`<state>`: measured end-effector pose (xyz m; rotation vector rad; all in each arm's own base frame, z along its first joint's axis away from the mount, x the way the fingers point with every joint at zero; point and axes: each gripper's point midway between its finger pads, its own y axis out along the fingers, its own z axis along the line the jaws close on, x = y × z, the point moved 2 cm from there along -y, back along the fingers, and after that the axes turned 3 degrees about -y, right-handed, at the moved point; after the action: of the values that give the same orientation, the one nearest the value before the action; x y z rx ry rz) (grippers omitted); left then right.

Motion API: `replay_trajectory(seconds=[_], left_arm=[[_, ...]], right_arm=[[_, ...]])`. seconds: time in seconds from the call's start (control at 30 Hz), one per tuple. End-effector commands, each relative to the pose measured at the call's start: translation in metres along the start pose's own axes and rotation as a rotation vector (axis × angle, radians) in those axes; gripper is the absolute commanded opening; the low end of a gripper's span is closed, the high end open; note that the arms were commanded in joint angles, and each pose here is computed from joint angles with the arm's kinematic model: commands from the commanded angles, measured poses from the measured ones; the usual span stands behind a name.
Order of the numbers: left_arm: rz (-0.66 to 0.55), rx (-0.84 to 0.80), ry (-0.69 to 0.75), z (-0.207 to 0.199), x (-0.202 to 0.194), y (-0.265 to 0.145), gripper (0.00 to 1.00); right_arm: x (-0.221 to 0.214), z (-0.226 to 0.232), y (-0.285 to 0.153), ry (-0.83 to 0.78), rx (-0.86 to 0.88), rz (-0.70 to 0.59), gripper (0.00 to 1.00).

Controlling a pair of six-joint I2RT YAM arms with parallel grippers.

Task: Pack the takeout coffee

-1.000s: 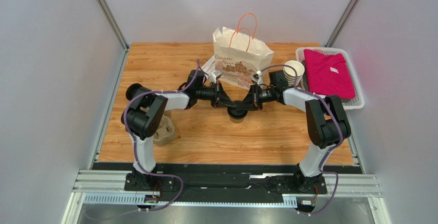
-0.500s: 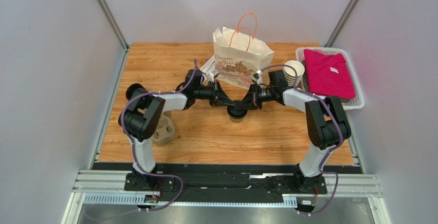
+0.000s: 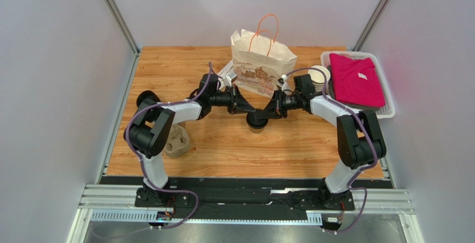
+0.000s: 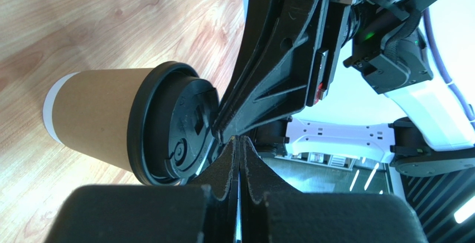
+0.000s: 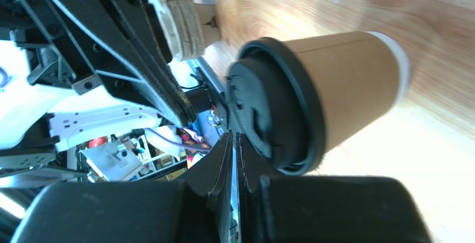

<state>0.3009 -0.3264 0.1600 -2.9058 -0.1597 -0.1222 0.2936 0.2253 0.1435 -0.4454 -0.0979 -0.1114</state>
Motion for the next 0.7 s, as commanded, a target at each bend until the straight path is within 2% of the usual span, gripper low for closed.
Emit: replay_trajectory(seconds=[0.0,0.33,0.67], left_arm=[[0.006,0.035,0.008,0.013,-0.005,0.008,0.01],[0.019,0.242,-0.096,0.083,-0.019,0.004,0.00],[-0.001,0.400,-0.123,0.127,-0.020,-0.008,0.00]], right_arm=[[0.010,-0.010,0.001,-0.038,-0.050,-0.012,0.09],[0.011,-0.035,0.007,-0.008,-0.112,-0.011,0.06],[-0.002,-0.071,0.014,0.011,-0.176,0.009,0.04]])
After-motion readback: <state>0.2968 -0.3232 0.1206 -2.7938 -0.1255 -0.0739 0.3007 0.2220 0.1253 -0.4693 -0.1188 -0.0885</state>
